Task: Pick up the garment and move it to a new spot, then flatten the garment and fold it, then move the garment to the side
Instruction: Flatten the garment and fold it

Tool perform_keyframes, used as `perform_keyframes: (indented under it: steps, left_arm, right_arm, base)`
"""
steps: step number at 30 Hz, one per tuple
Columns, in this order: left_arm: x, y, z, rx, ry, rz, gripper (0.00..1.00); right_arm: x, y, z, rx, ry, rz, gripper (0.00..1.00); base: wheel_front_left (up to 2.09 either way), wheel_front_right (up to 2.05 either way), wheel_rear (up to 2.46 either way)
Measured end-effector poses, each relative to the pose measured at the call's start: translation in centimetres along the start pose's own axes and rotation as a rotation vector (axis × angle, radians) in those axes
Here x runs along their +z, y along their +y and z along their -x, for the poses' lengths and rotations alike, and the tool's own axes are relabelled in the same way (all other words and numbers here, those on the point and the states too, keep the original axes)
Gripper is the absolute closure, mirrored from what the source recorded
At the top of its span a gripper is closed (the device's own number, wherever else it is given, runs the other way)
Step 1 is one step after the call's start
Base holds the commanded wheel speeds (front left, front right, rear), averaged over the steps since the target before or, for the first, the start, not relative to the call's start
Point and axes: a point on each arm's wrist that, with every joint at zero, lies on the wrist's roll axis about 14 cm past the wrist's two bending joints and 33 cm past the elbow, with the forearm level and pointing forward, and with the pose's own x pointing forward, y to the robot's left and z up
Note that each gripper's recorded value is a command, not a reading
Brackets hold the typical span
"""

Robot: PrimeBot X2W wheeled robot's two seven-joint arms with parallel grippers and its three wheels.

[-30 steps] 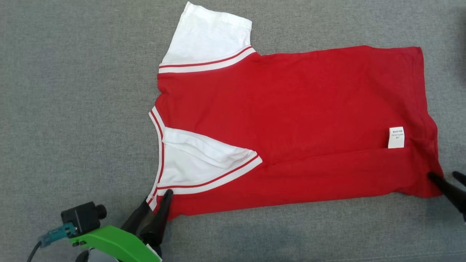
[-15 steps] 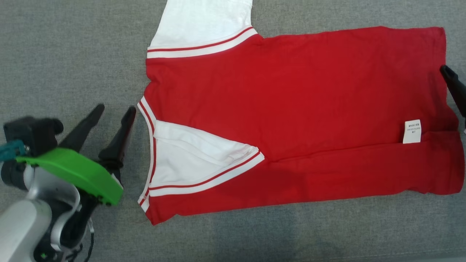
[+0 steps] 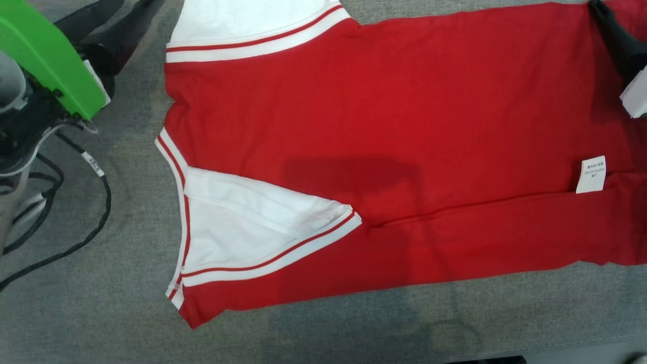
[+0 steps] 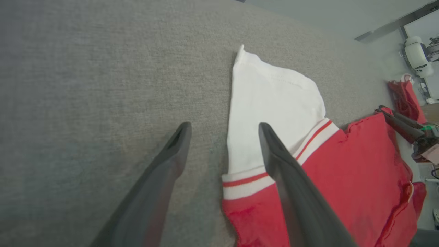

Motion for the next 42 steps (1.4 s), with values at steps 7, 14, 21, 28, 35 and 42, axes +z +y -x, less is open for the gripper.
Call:
perform_keyframes:
  steps: [7, 14, 21, 28, 35, 42]
  left_arm:
    - [-0.9, 0.4, -2.0, -0.022, 0.173, -0.006, 0.0]
    - [-0.4, 0.0, -4.1, -0.056, 0.183, -0.005, 0.0]
    - [0.0, -0.7, -5.6, -0.056, 0.205, -0.102, 0.0]
    - [0.0, -0.4, -6.9, -0.015, 0.234, -0.208, 0.0]
    - [0.1, -1.2, -8.0, -0.032, 0.225, -0.231, 0.0]
    - [-0.1, -2.3, -8.7, -0.061, 0.191, -0.244, 1.0]
  right_arm:
    - [-0.2, -0.4, 0.4, 0.008, 0.013, -0.007, 0.11]
    - [-0.8, -1.3, 1.7, -0.005, 0.031, -0.012, 0.01]
    - [-1.2, -1.5, 2.5, -0.007, 0.048, -0.012, 0.07]
    - [-1.4, -0.9, 2.9, 0.01, 0.058, -0.001, 0.09]
    - [-1.6, -0.6, 2.9, 0.02, 0.068, 0.005, 0.32]
    - [-1.3, -0.4, 2.6, 0.025, 0.061, 0.009, 1.0]
  base:
    - [0.0, 0.0, 0.0]
    - [0.0, 0.0, 0.0]
    - [0.0, 0.0, 0.0]
    - [0.0, 0.0, 0.0]
    - [0.0, 0.0, 0.0]
    - [0.0, 0.0, 0.0]
